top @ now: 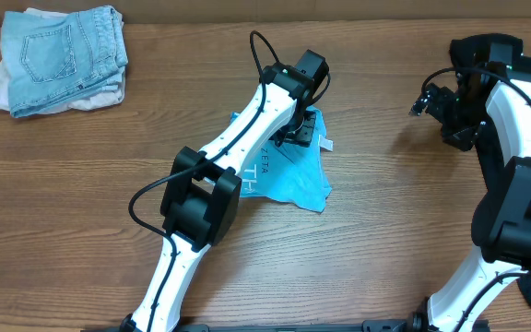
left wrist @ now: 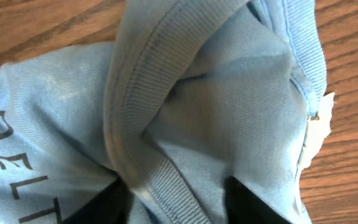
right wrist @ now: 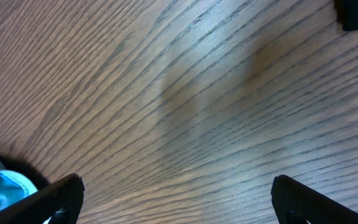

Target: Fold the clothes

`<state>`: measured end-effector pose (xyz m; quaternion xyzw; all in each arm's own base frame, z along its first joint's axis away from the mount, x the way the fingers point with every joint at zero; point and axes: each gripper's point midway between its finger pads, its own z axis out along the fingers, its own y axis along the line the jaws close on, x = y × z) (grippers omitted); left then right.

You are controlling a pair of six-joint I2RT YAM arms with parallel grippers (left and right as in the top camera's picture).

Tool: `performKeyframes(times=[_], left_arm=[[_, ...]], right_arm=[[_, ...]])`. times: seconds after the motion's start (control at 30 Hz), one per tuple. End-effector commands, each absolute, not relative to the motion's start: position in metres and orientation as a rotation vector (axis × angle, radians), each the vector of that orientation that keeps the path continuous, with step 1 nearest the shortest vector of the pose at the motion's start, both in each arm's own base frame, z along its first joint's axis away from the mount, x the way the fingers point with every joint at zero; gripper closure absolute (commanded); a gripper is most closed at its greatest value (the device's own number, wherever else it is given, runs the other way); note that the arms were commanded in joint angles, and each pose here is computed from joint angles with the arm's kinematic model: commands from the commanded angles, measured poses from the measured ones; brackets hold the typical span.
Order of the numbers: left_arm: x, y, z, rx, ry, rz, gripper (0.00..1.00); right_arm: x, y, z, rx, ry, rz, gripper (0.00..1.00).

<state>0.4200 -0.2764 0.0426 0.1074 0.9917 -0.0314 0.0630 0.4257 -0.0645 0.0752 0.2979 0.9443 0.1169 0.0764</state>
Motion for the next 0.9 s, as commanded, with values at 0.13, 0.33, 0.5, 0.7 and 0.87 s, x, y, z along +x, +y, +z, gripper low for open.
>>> performKeyframes(times=[0.13,0.33,0.5,0.7,0.87], left_arm=[[0.422,-0.275,0.039,0.330,2.992,-0.069,0.64],[0.424,-0.266,0.038,0.322,2.984,0.001,0.55],[0.427,-0.258,0.036,0.319,2.979,0.040,0.55],[0.430,-0.252,0.036,0.301,2.981,0.042,0.68],[0.430,-0.252,0.036,0.298,2.983,0.038,0.80]], right_arm=[[0.433,-0.065,0.093,0.874,2.782,0.353,0.00],[0.433,-0.065,0.093,0.874,2.782,0.353,0.00],[0.433,-0.065,0.093,0.874,2.782,0.353,0.00],[0.433,-0.065,0.093,0.874,2.782,0.353,0.00],[0.433,-0.065,0.093,0.874,2.782,0.353,0.00]])
